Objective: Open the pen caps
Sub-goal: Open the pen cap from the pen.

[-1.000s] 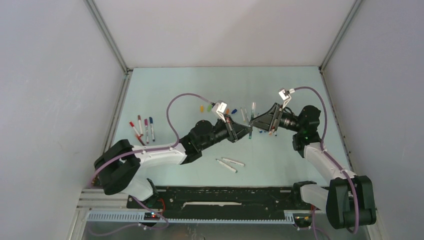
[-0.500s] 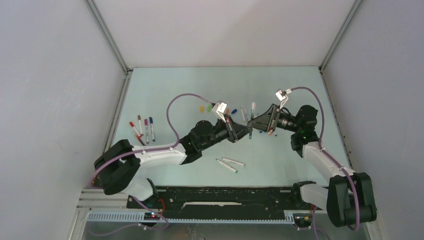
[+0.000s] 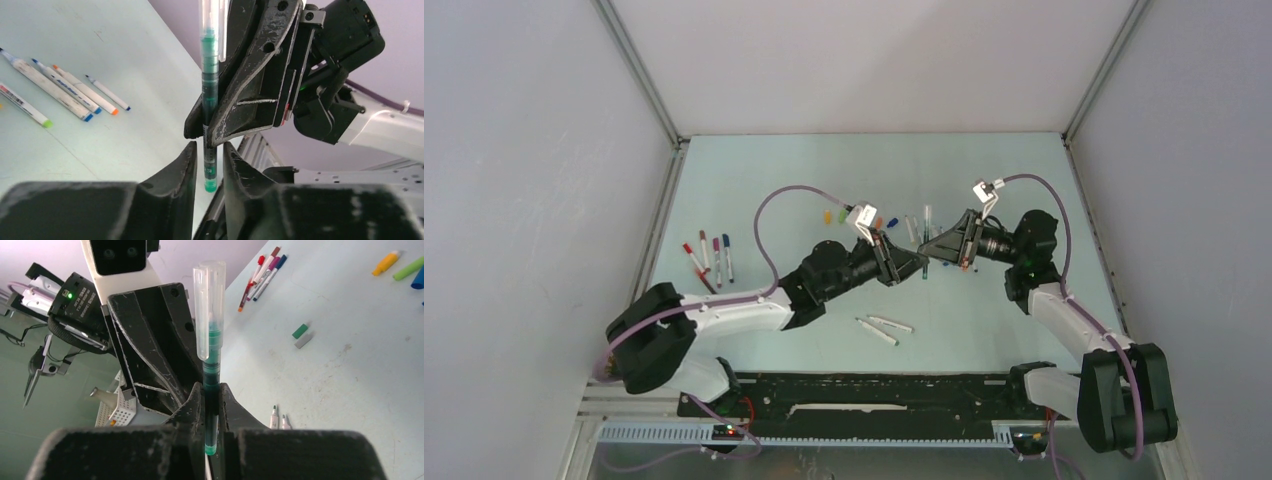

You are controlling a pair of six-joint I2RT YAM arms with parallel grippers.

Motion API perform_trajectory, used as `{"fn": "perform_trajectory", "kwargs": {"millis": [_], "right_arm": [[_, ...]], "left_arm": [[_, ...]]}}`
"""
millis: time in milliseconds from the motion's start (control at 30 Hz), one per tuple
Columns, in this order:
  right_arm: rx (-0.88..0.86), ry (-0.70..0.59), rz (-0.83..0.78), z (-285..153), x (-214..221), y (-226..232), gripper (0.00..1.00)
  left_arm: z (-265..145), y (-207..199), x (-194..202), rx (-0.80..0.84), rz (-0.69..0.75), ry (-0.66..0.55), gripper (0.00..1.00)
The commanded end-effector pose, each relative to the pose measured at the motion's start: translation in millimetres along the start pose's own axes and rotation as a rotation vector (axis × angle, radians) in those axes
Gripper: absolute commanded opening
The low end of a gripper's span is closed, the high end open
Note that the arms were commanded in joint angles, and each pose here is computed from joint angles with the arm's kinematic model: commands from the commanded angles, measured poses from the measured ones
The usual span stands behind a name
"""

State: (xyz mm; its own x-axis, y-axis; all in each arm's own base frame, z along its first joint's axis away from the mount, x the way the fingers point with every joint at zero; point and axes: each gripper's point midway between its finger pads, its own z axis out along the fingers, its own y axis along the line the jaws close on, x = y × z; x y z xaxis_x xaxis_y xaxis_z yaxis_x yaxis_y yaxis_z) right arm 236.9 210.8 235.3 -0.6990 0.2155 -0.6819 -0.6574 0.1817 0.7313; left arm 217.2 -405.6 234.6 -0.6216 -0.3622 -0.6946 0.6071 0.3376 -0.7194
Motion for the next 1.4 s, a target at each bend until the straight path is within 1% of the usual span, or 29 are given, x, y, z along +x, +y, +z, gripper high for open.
{"fn": "perform_trajectory", "kwargs": {"millis": [0, 67, 100, 133, 167, 200, 267, 300, 367, 433, 633, 900, 1167, 1367], "right_arm": [[-0.05, 0.025, -0.089, -3.5, -1.7, 12.3, 0.0], [-0.071, 0.049, -0.123, -5.4, 0.1, 15.3, 0.0], [-0.1, 0.081, -0.157, -7.0, 4.2, 18.9, 0.0], [-0.128, 0.114, -0.186, -8.4, 8.3, 22.1, 0.0], [-0.152, 0.143, -0.209, -9.3, 12.0, 24.1, 0.0], [-0.181, 0.182, -0.205, -10.1, 18.1, 27.9, 0.0], [-0.229, 0.235, -0.214, -10.5, 25.2, 33.2, 0.0], [-0.244, 0.252, -0.221, -9.6, 28.0, 34.7, 0.0], [-0.258, 0.269, -0.242, -7.6, 32.3, 36.0, 0.0], [-0.271, 0.278, -0.262, -6.6, 35.3, 38.1, 0.0], [-0.273, 0.284, -0.264, -5.6, 38.2, 36.2, 0.0], [-0.262, 0.286, -0.253, -3.4, 39.7, 32.5, 0.0], [-0.256, 0.292, -0.247, -2.4, 40.7, 31.4, 0.0], [-0.252, 0.289, -0.25, -2.0, 39.9, 31.3, 0.0]], "left_arm": [[-14.1, -40.1, -31.7, 0.102, 0.107, -0.051, 0.36], [-29.0, -36.3, -33.4, 0.088, 0.165, -0.059, 0.5], [-36.6, -35.0, -36.8, 0.075, 0.185, -0.07, 0.56], [-45.7, -35.1, -43.4, 0.064, 0.207, -0.092, 0.64], [-52.9, -32.2, -47.7, 0.045, 0.226, -0.109, 0.69], [-59.6, -30.4, -52.3, 0.029, 0.239, -0.128, 0.81], [-69.9, -27.5, -56.3, 0.017, 0.258, -0.146, 0.97], [-73.5, -27.9, -58.7, 0.02, 0.266, -0.157, 0.99], [-76.8, -28.6, -62.6, 0.025, 0.273, -0.169, 1.0], [-74.9, -27.1, -61.9, 0.013, 0.258, -0.152, 1.0], [-57.7, -31.6, -59.5, 0.029, 0.163, -0.132, 0.99], [-37.5, -41.2, -56.9, 0.088, 0.089, -0.124, 0.86], [-24.4, -49.0, -61.8, 0.117, 0.063, -0.131, 0.73], [-16.8, -49.2, -63.1, 0.103, 0.047, -0.121, 0.58]]}}
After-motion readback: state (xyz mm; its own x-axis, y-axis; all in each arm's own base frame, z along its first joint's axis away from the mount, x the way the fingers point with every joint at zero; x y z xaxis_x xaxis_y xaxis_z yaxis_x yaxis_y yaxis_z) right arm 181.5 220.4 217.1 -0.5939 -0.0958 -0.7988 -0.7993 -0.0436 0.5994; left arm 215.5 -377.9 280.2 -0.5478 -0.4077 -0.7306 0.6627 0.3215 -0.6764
